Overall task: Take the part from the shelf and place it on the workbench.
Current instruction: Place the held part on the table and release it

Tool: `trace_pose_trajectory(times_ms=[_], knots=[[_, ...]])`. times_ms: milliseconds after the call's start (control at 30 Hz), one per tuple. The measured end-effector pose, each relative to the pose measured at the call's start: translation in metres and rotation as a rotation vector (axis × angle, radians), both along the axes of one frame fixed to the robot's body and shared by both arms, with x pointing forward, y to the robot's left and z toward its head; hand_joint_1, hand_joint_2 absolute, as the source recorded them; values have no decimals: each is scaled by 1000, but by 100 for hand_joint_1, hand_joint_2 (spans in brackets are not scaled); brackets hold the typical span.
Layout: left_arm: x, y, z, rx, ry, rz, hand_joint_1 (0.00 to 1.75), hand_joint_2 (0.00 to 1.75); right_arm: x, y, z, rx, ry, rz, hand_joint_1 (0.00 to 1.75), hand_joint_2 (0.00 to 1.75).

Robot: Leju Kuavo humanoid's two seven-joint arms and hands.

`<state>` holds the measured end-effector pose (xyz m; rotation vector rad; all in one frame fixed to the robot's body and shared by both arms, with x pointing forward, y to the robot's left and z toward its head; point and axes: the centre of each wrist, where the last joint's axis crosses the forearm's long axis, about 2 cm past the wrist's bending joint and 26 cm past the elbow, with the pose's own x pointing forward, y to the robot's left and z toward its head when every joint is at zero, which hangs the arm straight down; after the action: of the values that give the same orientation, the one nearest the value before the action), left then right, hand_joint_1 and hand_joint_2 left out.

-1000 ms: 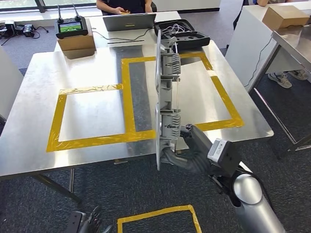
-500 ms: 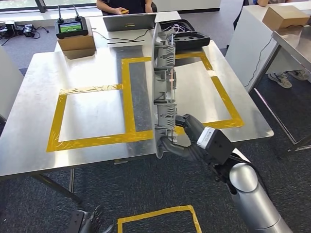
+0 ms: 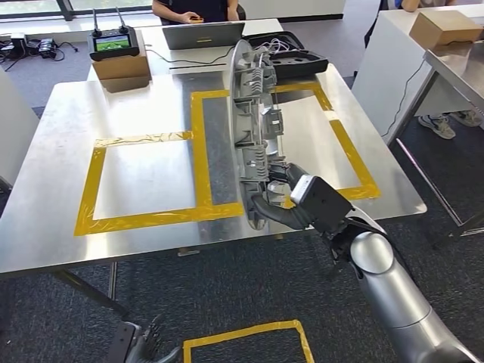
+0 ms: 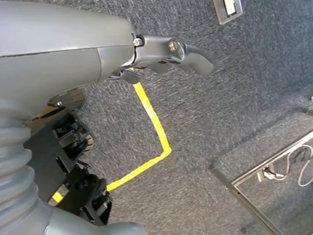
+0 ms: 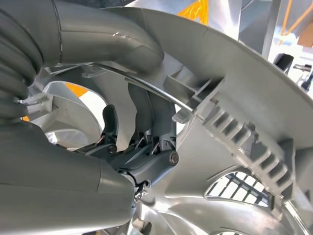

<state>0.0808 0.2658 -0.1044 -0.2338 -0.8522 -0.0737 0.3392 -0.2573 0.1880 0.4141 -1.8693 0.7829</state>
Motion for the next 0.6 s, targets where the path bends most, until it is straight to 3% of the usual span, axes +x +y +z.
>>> trace_pose_trajectory(times_ms=[333, 600], knots=[[4, 4, 1, 11, -12, -13, 0, 175, 4, -6, -9, 20, 20, -7, 175, 175], [4, 7, 1, 20, -15, -21, 0, 175, 11, -15, 2, 64, -7, -55, 175, 175]])
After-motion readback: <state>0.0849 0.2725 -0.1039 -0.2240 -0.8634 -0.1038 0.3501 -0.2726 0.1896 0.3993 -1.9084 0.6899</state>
